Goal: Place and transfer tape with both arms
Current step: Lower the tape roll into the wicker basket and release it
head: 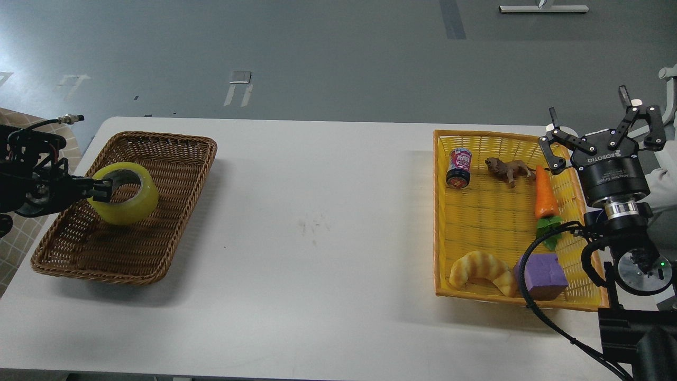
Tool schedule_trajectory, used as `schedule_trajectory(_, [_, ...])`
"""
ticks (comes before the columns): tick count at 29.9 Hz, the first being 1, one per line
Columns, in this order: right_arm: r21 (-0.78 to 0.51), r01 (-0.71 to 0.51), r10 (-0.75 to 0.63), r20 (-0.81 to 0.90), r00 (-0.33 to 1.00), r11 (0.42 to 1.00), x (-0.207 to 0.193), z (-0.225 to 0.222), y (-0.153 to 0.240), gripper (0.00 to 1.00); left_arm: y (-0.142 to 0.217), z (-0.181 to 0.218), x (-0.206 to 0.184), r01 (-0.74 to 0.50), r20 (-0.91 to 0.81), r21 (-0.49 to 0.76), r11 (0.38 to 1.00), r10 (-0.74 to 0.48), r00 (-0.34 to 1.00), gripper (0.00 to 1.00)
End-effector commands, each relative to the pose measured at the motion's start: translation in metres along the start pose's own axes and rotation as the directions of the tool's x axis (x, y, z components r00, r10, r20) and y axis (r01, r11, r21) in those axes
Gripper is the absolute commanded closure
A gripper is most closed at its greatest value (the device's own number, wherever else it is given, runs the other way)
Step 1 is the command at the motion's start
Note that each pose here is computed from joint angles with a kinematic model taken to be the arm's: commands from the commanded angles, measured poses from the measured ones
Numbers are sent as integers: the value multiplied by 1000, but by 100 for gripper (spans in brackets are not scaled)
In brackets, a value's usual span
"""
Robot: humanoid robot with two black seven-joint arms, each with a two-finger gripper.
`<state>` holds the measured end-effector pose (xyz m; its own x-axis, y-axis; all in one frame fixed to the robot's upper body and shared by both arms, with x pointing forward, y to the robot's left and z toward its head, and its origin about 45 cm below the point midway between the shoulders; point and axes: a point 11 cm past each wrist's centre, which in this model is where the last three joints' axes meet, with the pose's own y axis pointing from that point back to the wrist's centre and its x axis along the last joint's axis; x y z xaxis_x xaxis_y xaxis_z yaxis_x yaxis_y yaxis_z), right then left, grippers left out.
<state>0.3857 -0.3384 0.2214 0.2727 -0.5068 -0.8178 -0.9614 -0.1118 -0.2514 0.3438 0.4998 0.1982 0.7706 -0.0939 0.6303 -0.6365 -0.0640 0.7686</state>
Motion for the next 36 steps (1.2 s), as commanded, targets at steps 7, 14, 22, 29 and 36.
schedule_trajectory(7, [0,-1,1,0,1000,1000,0,0,0,0,-6,6,-11,7,-40,-25,1000,-8,999,100])
schedule_trajectory(14, [0,0,0,0,1000,1000,0,0,0,0,-10,13,-12,6,-64,-44,999,-9,998,100])
schedule_trajectory(22, [0,-1,1,0,1000,1000,0,0,1,0,-16,13,-17,16,-78,-38,999,-19,997,100])
schedule_trajectory(29, [-4,-13,13,1,1000,1000,4,1,5,0,-16,15,-15,8,-85,-46,999,-12,996,31])
schedule_trajectory(36, [-3,-12,12,0,1000,1000,4,1,5,0,-15,21,-7,-18,-167,-85,996,3,986,28])
